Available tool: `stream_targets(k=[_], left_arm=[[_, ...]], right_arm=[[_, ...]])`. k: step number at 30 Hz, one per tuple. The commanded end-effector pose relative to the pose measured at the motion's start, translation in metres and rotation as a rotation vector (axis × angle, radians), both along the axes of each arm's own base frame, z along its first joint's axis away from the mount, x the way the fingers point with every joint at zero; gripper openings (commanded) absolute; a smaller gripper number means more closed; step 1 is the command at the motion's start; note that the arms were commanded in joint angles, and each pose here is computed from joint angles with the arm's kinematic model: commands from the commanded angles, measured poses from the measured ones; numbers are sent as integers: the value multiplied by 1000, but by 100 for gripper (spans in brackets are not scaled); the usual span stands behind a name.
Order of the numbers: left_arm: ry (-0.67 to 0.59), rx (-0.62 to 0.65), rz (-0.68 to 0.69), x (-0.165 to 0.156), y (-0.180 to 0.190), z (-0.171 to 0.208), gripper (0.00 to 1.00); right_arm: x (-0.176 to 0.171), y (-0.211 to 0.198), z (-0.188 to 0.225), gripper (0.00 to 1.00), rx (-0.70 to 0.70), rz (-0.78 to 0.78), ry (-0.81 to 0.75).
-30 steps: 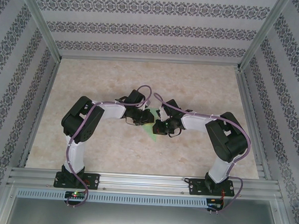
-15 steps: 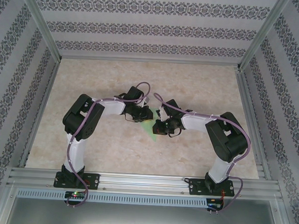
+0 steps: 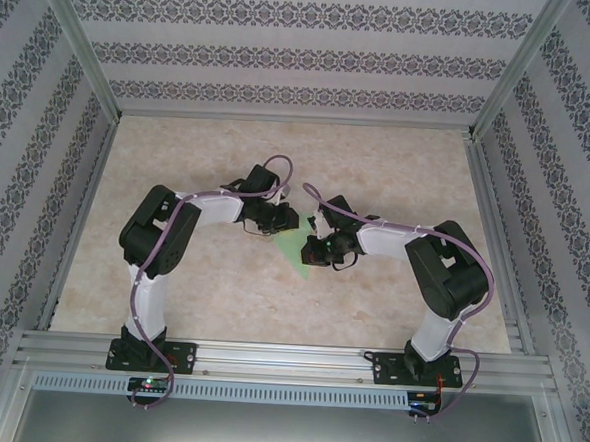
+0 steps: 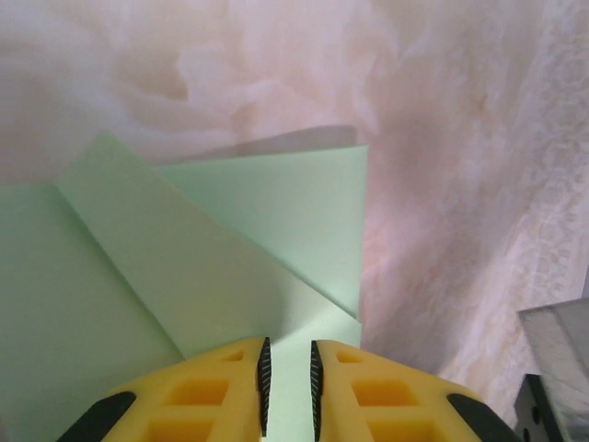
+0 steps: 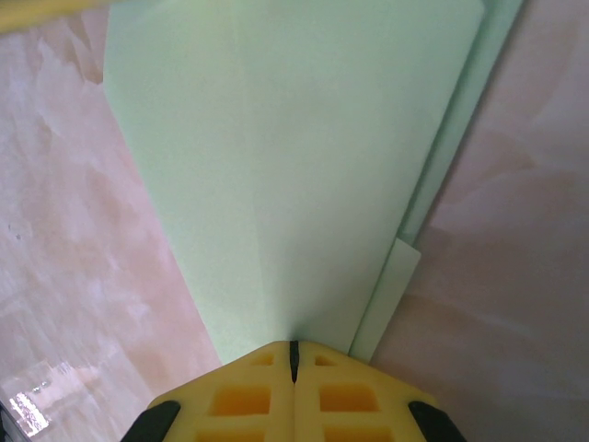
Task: Fold a paper plane with a square sheet of paper (fold left side to right side)
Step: Fourth fold the wing at the center of the table.
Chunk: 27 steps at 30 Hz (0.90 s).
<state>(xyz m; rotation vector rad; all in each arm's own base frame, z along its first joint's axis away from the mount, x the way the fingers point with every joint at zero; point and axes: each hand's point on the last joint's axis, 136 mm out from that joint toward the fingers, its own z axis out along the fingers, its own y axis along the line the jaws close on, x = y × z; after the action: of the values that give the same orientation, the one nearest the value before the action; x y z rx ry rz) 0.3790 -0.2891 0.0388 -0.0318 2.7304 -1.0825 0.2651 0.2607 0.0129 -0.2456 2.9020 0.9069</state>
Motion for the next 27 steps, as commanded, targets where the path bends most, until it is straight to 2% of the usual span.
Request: stream_targets(k=[1,5,14,27], left_arm=[[-87,-16,9,4,8,28,23],[-76,-78,-6,-10,1,31,22],[17,-144,-45,-38,-28,4,20],[82,-94,-47,-57,-30,-21,20]], right_arm=[[-39,-49,-48,0,-262,-10,144],[-39,-49,-49,0,-262,-11,144],[-40,-49,-50,0,-265,-9,148],[-40,-49,-49,0,-266,-8,145]])
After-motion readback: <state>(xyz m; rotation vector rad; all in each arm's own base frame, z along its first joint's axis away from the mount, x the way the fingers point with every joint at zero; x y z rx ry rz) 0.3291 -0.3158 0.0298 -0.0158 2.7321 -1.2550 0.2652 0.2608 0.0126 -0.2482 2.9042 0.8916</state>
